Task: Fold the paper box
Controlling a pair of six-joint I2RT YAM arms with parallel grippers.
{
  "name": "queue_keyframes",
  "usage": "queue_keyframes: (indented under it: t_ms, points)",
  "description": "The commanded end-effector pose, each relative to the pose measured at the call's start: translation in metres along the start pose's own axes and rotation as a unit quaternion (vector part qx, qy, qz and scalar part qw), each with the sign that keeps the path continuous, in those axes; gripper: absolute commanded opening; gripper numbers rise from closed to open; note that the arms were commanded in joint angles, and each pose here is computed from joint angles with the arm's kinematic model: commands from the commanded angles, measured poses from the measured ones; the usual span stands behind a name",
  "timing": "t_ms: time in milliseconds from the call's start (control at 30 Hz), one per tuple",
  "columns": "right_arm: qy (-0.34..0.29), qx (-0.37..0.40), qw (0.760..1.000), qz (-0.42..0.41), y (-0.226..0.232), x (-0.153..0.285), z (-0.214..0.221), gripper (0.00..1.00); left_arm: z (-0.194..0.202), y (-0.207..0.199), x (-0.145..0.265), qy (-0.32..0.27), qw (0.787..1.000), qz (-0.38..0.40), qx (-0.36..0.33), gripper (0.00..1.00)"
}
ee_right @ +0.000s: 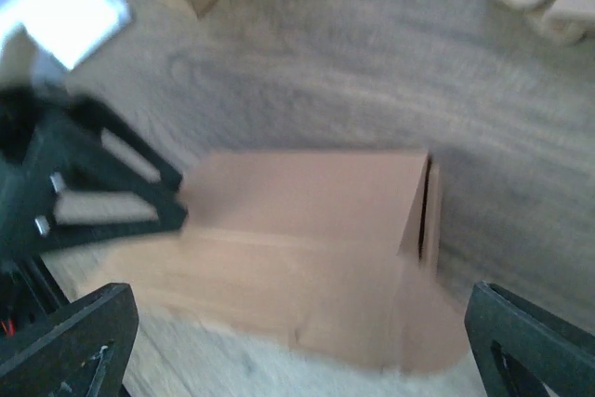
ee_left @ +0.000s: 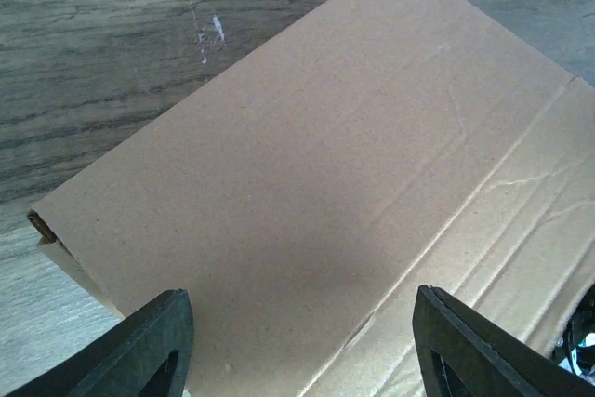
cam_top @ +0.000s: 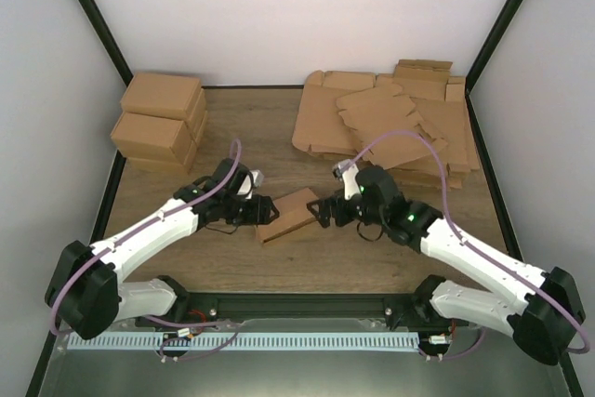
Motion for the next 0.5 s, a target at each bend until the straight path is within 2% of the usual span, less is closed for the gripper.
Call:
queue_keyframes:
  t_ms: [0, 67, 167, 233, 467]
  points:
    - [0.000, -0.046, 0.999, -0.017, -0.009, 0.006, -0.041, 1.00, 0.004, 0.002, 0.000, -0.001, 1.000, 0.010, 0.010, 0.68]
    - [0.026, -0.078, 0.996, -0.036, -0.019, -0.002, -0.050, 0.95, 0.006, 0.003, 0.000, -0.001, 1.000, 0.015, 0.015, 0.68]
    - [0.067, -0.102, 0.991, -0.063, -0.025, -0.018, -0.055, 0.73, 0.009, 0.004, 0.000, -0.001, 0.999, 0.026, 0.024, 0.68]
    - [0.082, -0.108, 0.988, -0.066, -0.028, -0.028, -0.054, 0.63, 0.012, 0.006, -0.001, -0.002, 0.999, 0.030, 0.028, 0.68]
    - [0.122, -0.124, 0.983, -0.052, -0.042, -0.057, -0.033, 0.55, 0.019, 0.014, -0.010, 0.008, 0.999, 0.025, 0.036, 0.65]
Point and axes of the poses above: each gripper's point midway between its finger pads, its own x axis back along the fingers, its own y axis along the line the jaws close on, z = x × y, the point moved 10 cm from there along x, back along the fingers, and after that the axes turned 2 degrees about x, right-handed, at the moved point
